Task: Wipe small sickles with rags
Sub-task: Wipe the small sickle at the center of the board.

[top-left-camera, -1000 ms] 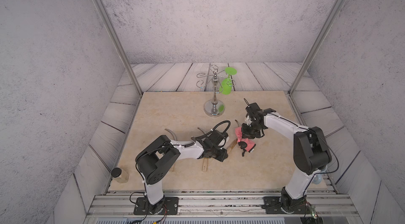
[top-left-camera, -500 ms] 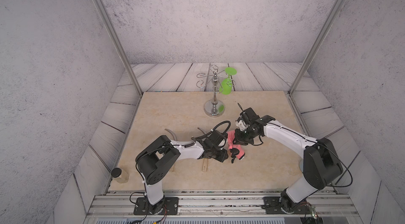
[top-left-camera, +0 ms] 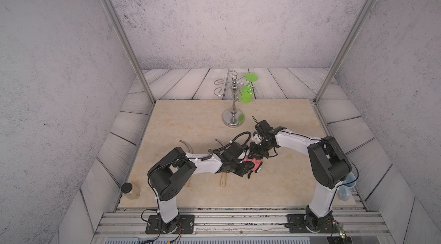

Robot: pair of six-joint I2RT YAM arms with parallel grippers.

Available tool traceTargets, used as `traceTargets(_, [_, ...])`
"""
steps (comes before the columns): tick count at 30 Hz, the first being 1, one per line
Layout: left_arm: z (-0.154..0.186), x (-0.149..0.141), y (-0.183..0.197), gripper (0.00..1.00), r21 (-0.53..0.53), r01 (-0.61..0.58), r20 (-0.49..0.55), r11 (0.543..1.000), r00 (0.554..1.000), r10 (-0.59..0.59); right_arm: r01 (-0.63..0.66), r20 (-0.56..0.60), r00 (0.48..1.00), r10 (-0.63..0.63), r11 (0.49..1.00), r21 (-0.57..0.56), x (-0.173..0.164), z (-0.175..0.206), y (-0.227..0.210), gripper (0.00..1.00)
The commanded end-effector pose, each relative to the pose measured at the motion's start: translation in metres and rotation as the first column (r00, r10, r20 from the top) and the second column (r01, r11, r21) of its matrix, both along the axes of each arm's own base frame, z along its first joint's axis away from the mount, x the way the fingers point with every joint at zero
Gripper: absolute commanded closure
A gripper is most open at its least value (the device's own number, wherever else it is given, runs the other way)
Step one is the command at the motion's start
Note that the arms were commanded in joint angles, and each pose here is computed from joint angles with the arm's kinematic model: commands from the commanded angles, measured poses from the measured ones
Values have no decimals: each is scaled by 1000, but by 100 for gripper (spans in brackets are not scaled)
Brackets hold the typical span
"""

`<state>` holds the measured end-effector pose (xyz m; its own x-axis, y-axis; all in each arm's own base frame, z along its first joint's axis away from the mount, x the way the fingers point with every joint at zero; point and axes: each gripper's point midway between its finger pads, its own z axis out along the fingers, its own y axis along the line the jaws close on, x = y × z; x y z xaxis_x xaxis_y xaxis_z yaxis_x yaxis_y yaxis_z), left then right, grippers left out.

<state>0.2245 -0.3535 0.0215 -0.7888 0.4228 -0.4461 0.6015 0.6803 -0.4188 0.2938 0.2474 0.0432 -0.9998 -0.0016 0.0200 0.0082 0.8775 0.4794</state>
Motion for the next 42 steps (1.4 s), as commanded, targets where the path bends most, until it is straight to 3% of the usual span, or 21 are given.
traceTargets(1, [-32, -26, 26, 98, 119, 20, -92, 993, 996, -9, 33, 0, 999, -34, 977, -211, 6, -29, -43, 91])
traceTargets(8, [-36, -29, 29, 98, 131, 22, -99, 991, 995, -9, 46, 54, 998, -28, 929, -366, 19, -22, -82, 91])
traceTargets(12, [-36, -28, 30, 98, 135, 18, -98, 991, 995, -5, 48, 84, 996, -17, 919, -392, 29, -14, -93, 91])
traceTargets(16, [-36, -29, 33, 98, 142, 20, -96, 990, 995, -7, 34, 114, 994, 4, 943, -332, 38, 0, -84, 91])
traceTargets(24, [-36, -32, 39, 98, 163, 31, -93, 986, 996, -16, -3, 181, 983, 12, 999, -50, 32, 70, -43, 91])
traceTargets(33, [-37, -39, 51, 98, 190, 31, -96, 981, 995, -12, 83, 266, 962, -61, 994, -71, 3, 120, -70, 89])
traceTargets(36, [-35, -37, 52, 91, 194, 27, -91, 981, 996, -9, 107, 282, 956, -79, 990, -86, -9, 125, -81, 88])
traceTargets(40, [-31, -34, 48, 65, 194, 22, -85, 981, 996, -5, 151, 294, 949, -117, 984, -96, -18, 126, -97, 88])
traceTargets(42, [-28, -31, 45, 56, 188, 22, -79, 982, 997, -7, 168, 295, 946, -134, 981, -93, -21, 125, -104, 88])
